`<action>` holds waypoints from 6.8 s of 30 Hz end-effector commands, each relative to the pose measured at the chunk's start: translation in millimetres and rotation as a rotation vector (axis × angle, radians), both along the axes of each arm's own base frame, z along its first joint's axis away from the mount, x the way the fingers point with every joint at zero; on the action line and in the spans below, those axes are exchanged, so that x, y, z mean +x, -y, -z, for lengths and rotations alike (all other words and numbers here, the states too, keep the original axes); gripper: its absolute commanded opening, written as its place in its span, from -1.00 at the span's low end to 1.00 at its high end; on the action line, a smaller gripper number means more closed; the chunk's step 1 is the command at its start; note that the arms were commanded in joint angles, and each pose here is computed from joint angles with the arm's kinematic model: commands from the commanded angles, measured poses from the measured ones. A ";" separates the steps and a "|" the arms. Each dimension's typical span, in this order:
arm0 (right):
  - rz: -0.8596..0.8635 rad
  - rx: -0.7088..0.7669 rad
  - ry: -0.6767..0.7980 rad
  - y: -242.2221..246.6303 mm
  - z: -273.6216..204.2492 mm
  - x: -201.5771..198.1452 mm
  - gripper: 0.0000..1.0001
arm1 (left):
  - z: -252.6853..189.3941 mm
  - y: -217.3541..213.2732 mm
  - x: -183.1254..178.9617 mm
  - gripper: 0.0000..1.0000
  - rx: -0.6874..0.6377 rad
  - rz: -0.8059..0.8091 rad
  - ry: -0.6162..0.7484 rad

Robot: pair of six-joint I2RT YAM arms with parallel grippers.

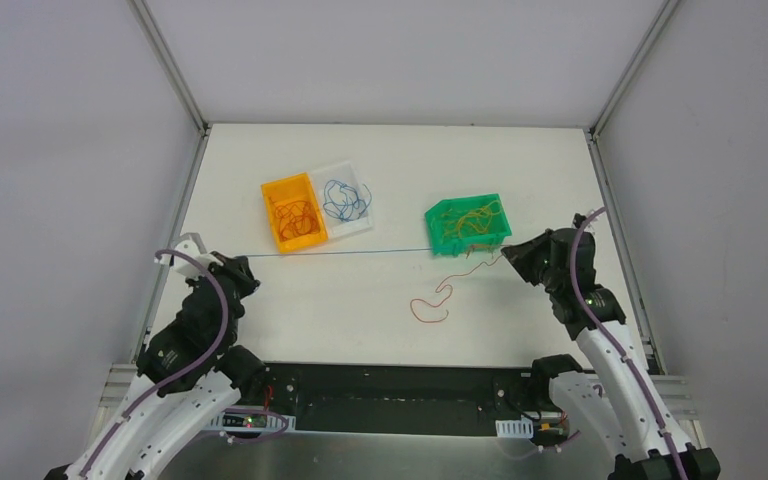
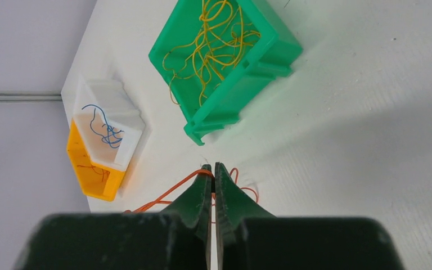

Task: Untangle the cables
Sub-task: Untie the cable.

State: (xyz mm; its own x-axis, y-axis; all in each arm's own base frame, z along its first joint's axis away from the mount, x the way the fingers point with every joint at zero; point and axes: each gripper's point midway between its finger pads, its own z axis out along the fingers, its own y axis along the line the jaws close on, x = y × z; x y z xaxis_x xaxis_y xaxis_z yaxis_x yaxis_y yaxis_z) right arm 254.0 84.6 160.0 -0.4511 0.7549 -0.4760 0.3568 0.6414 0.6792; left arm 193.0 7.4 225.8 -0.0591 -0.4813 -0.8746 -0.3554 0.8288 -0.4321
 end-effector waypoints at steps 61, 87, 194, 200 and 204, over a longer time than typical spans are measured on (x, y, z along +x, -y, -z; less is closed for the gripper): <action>-1.134 0.118 0.459 -169.9 -180.9 -81.5 -1.00 | -79.2 353.6 -10.5 -0.03 0.207 1.709 0.592; -0.917 -0.052 0.350 -136.2 -101.6 -63.4 0.56 | -60.2 338.5 15.9 -1.00 0.086 1.506 0.335; -0.927 -0.039 0.533 -188.9 -128.9 -59.7 -1.00 | -25.3 354.0 5.8 -0.10 0.300 1.485 0.318; -0.928 -0.046 0.521 -189.3 -125.0 -58.8 -1.00 | -27.7 355.6 6.2 -1.00 0.301 1.492 0.291; -0.942 -0.045 0.505 -192.2 -120.9 -58.9 -1.00 | -32.4 356.8 0.5 -1.00 0.284 1.519 0.294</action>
State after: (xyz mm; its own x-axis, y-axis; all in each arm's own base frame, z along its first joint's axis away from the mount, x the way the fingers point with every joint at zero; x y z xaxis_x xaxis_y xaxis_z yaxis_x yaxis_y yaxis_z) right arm 194.4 268.3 254.1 -0.6106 0.1519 -0.7773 -0.5757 0.5888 0.5673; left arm 196.7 -343.5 227.9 -0.1850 0.0882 -0.9788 0.8992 0.4170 -0.1324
